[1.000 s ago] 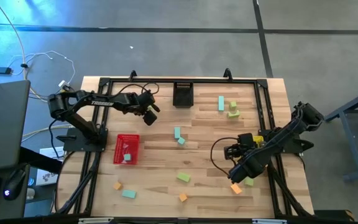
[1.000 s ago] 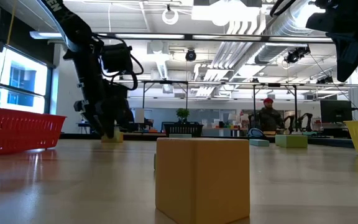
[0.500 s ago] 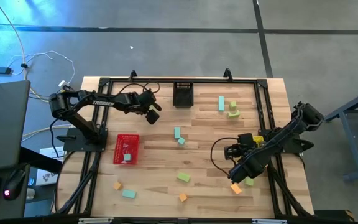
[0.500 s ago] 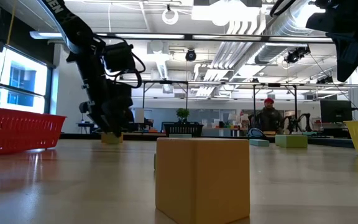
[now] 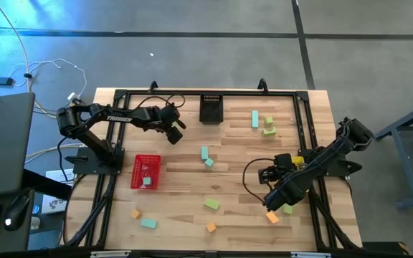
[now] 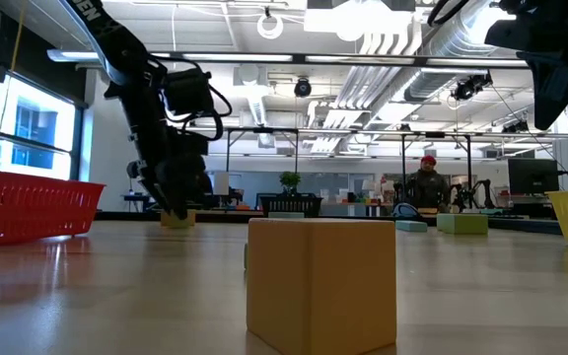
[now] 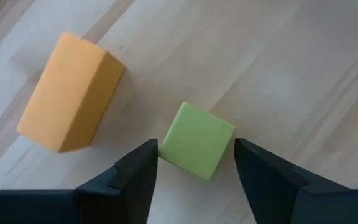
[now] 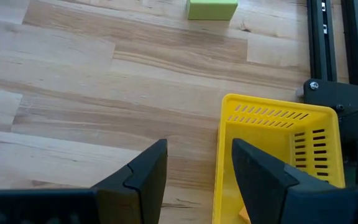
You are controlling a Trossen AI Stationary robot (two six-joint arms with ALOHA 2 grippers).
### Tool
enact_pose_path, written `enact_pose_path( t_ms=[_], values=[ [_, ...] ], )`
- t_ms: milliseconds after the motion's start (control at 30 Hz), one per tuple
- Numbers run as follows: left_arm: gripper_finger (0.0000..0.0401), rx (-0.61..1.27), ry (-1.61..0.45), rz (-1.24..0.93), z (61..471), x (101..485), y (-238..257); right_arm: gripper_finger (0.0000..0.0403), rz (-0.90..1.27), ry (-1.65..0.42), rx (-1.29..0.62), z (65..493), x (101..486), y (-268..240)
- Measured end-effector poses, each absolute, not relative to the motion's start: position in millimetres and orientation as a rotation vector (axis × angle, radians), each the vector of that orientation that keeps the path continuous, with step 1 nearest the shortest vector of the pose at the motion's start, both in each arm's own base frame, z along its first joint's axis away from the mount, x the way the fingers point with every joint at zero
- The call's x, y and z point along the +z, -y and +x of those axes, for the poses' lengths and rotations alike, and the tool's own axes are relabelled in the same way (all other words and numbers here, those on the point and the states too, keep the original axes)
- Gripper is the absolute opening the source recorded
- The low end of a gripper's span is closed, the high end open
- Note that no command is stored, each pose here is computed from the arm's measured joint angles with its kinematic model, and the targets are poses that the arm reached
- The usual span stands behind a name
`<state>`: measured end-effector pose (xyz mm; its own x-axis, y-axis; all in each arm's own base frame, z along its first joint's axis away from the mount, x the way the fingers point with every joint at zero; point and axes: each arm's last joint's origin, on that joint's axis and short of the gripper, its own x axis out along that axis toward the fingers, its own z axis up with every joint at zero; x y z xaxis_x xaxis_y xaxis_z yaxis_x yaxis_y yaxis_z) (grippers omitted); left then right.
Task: Sort & place blocks by color
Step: Put the green block into the black bin
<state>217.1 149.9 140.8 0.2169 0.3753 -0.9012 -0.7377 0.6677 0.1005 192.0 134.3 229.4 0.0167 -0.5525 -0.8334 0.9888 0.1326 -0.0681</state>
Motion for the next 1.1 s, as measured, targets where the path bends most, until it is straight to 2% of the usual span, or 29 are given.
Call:
enact_pose_path(
  t_ms=[400, 767, 1100],
  values=[
    [0.0092, 0.761, -1.113, -0.348, 218.0, 141.8, -150.3, 0.0167, 0.665, -0.854, -1.339, 192.5, 229.2, -134.7],
    [0.0093, 0.704, -1.088, -0.363, 220.9, 145.6, -144.8, 0.0167, 0.666, -0.854, -1.339, 192.5, 229.2, -134.7],
    [0.0091, 0.597, -0.761, -0.365, 239.3, 180.5, -137.9, 0.0167, 0.668, -0.851, -1.337, 192.7, 229.1, -134.9]
  ],
)
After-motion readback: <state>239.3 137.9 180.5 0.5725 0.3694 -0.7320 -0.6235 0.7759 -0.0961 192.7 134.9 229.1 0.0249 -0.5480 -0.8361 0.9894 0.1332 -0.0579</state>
